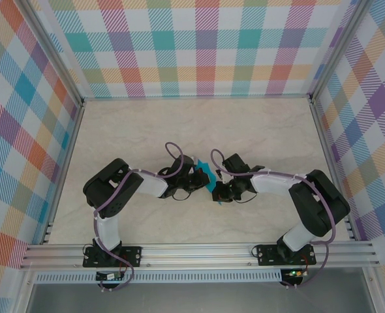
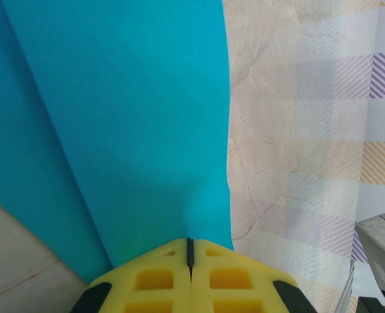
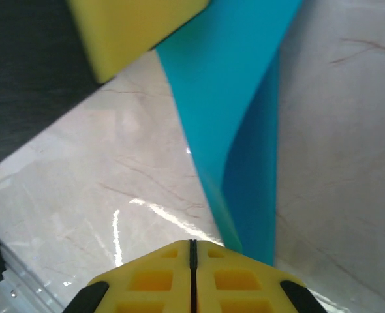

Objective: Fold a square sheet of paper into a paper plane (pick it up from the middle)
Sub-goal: Fold the wing for the fifth time at the center of the table.

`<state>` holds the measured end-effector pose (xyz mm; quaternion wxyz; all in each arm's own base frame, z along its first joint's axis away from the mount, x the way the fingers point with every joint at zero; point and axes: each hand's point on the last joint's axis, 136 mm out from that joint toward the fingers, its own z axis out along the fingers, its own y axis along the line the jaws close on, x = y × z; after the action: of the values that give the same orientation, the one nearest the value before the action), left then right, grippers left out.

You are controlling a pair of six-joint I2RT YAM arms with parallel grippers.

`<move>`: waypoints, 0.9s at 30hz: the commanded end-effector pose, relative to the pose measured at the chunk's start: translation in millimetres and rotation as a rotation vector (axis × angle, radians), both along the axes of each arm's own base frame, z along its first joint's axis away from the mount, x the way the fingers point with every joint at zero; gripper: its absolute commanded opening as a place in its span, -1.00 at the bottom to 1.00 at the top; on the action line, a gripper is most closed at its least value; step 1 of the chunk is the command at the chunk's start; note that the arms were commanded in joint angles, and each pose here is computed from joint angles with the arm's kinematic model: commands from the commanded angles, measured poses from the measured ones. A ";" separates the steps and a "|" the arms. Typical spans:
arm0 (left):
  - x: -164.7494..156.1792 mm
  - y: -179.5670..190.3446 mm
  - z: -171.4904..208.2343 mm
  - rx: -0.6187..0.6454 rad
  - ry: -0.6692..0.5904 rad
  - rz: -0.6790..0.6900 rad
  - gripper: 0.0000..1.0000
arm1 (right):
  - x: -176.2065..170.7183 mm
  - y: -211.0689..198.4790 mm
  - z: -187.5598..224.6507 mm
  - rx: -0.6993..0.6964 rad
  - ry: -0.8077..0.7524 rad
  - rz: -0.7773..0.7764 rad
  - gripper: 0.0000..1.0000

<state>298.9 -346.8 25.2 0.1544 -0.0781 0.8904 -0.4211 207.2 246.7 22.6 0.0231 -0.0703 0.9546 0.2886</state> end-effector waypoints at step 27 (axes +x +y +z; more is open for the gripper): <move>-8.2 1.0 -14.7 0.045 0.028 -0.034 -1.00 | -20.7 -19.2 -5.6 0.102 0.069 -0.060 -0.80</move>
<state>297.4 -347.7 25.3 0.1519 -0.0720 0.8907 -0.4223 199.2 236.9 27.3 0.0247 -0.0345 0.9354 0.3511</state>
